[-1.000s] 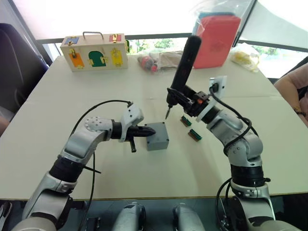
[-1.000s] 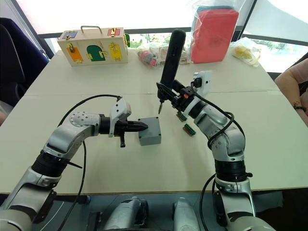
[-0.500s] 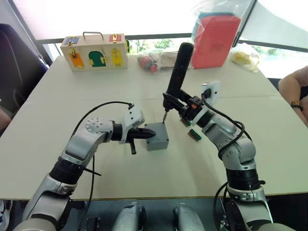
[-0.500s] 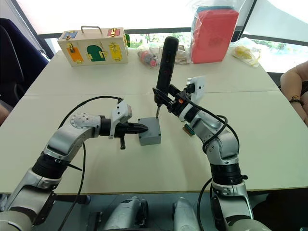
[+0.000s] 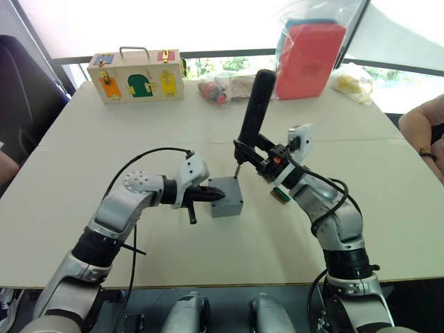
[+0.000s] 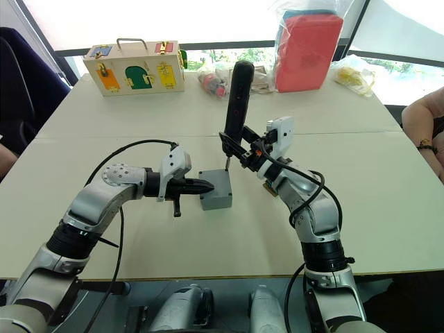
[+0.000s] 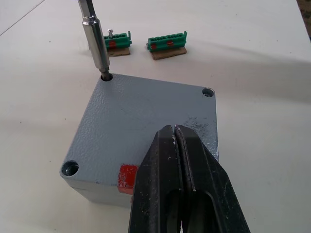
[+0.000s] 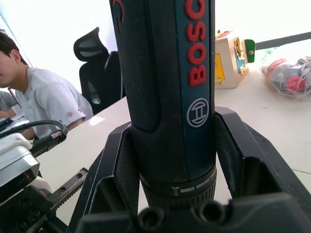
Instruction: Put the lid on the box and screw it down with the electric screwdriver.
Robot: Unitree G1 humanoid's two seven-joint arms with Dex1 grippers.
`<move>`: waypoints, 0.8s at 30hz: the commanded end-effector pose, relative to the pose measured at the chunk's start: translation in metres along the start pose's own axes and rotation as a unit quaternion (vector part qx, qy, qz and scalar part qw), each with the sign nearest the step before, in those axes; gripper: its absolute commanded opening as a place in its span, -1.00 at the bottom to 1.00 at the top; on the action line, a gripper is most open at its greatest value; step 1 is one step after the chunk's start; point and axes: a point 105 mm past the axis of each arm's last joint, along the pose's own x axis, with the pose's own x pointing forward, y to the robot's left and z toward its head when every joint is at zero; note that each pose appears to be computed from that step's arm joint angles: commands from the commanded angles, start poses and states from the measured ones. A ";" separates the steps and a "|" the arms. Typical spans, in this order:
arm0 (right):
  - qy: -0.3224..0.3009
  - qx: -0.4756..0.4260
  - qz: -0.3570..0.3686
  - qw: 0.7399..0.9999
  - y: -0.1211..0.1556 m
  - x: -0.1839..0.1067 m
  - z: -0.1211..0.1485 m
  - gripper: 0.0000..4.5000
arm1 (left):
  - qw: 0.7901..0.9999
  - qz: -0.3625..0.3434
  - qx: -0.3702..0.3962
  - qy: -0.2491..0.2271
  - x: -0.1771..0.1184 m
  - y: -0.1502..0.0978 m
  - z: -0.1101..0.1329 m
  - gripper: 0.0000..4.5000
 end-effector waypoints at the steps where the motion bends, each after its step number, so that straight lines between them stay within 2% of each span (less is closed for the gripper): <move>1: 0.041 -0.002 0.002 0.999 0.004 -0.001 -0.023 -0.21 | 1.000 0.001 0.004 0.007 0.000 -0.001 -0.003 -1.00; 9: 0.079 0.000 -0.035 0.996 -0.007 -0.003 -0.046 -0.21 | 1.000 0.004 -0.001 0.010 0.001 -0.002 -0.008 -1.00; 11: 0.070 0.022 -0.042 0.996 -0.008 -0.004 -0.047 -0.21 | 1.000 0.008 0.003 0.022 0.002 -0.001 -0.014 -1.00; 16: 0.080 0.019 -0.023 0.996 -0.001 -0.006 -0.052 -0.21 | 1.000 0.012 -0.005 0.018 0.006 -0.003 -0.018 -1.00; 24: 0.101 0.018 -0.031 0.994 -0.003 -0.008 -0.065 -0.21 | 1.000 0.008 -0.007 0.017 0.008 -0.004 -0.018 -1.00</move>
